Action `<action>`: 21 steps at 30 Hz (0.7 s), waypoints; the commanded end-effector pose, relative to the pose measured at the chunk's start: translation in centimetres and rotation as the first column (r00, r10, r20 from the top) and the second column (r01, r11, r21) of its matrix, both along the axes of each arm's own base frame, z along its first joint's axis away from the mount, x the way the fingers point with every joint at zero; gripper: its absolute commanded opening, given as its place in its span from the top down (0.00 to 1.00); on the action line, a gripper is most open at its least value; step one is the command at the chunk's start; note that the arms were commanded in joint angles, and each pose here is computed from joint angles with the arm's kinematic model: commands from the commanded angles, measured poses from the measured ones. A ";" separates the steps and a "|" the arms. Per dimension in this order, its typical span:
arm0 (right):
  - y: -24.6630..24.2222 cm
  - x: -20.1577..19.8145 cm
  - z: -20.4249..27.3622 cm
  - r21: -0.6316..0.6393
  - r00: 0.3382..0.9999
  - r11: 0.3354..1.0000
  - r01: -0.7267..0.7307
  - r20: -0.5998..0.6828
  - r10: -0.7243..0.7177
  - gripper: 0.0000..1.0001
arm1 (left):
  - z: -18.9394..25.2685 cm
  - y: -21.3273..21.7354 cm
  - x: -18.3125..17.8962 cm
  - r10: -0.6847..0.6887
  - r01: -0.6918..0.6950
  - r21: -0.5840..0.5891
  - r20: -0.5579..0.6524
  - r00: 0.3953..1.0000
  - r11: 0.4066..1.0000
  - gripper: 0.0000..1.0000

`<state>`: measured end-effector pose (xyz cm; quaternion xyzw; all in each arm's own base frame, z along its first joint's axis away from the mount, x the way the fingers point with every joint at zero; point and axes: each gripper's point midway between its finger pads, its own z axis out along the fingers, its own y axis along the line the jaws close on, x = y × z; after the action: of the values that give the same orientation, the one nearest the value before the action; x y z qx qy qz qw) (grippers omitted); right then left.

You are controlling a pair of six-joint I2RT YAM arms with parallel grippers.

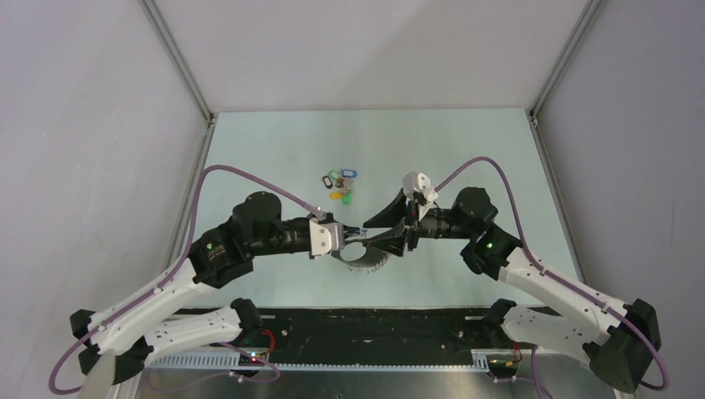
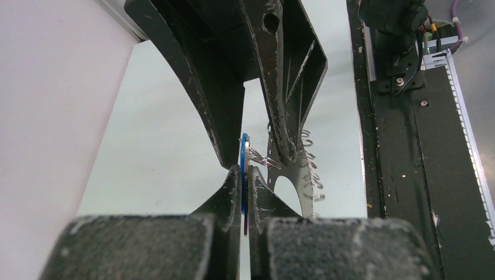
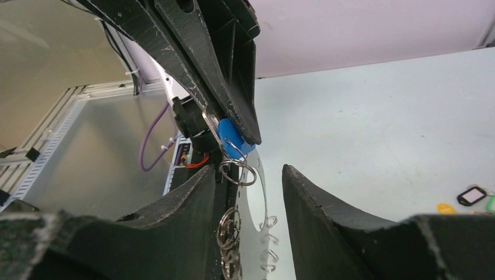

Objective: Remove the keys from the keyring

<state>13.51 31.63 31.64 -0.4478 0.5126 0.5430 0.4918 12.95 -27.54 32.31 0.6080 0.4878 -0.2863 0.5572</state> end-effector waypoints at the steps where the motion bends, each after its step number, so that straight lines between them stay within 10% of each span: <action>1: 0.3 -1.2 1.1 0.032 0.996 0.996 -0.083 0.029 0.082 0.50 | 2.8 0.0 -0.6 -0.034 0.040 -0.082 0.076 0.997 0.996 1.00; 21: 0.1 -2.2 2.0 0.053 0.994 0.993 -0.108 0.025 0.107 0.85 | 2.7 0.1 -0.5 -0.030 0.036 -0.081 0.076 0.997 0.996 1.00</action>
<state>12.03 32.27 31.08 -0.4683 0.4981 0.5717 0.4537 12.49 -27.35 32.81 0.6102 0.4763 -0.2910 0.5622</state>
